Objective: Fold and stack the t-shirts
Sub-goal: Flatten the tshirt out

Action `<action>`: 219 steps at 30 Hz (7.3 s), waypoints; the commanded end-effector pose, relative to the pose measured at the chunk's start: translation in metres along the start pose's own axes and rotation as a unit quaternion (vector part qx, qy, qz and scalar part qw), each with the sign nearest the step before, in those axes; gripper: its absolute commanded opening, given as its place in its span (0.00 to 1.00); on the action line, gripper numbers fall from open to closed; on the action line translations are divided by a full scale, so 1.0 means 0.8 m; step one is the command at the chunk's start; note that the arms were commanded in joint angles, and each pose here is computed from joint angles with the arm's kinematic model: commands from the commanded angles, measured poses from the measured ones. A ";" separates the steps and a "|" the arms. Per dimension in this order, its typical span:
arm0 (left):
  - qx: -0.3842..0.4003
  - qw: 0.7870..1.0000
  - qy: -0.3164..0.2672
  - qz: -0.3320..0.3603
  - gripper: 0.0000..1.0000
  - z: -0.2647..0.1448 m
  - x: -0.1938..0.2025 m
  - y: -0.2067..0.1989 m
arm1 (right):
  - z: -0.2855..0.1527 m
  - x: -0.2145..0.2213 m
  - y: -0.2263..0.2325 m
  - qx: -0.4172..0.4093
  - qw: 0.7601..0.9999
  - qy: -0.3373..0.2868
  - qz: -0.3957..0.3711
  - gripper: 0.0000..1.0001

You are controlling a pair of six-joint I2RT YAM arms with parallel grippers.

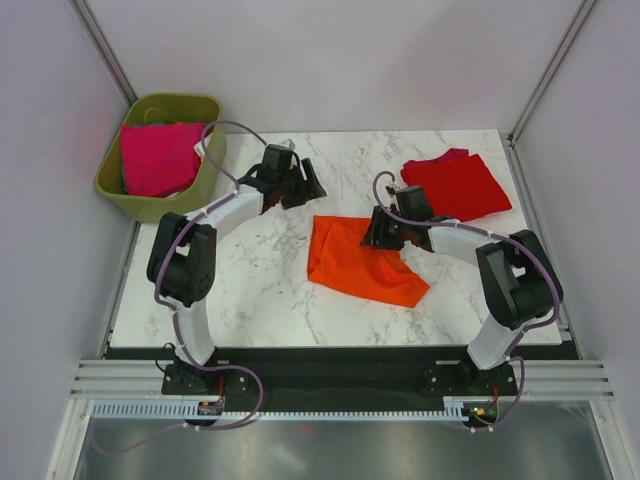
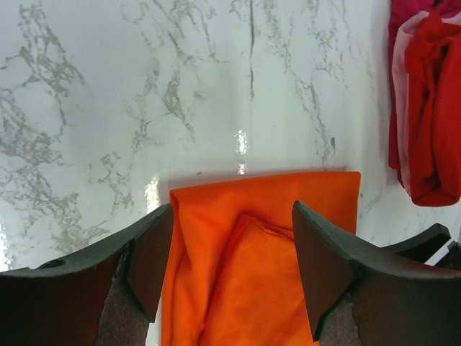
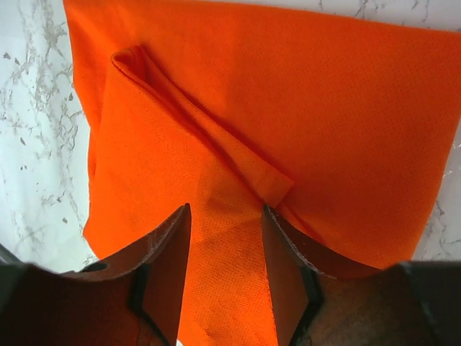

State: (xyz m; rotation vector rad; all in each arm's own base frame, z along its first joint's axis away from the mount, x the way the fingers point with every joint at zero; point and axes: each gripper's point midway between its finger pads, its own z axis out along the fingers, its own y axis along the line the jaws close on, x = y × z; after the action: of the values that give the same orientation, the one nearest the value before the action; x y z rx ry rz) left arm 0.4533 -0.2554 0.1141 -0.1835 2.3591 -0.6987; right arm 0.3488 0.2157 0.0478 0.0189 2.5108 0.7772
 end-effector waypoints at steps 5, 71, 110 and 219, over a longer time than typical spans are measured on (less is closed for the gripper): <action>-0.010 1.000 0.009 -0.023 0.73 0.005 0.007 0.013 | -0.011 -0.043 0.001 0.039 0.997 -0.063 -0.016 0.60; 0.016 0.943 -0.195 -0.269 0.06 -0.116 -0.020 0.154 | -0.197 -0.109 -0.046 0.104 0.934 -0.331 0.082 0.00; -0.085 0.990 0.010 0.114 0.54 0.040 0.027 -0.027 | -0.219 -0.115 0.019 -0.022 0.932 -0.361 -0.001 0.00; -0.194 0.919 -0.307 -0.156 0.02 -0.428 -0.120 0.149 | -0.360 -0.152 0.028 0.030 0.891 -0.452 -0.018 0.01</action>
State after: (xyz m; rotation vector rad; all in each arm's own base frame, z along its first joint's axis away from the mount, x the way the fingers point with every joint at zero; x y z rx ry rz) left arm 0.3221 0.0252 0.3392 -0.8083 1.8093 -0.2345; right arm 0.3271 0.0818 0.3436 0.2375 1.6054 0.5915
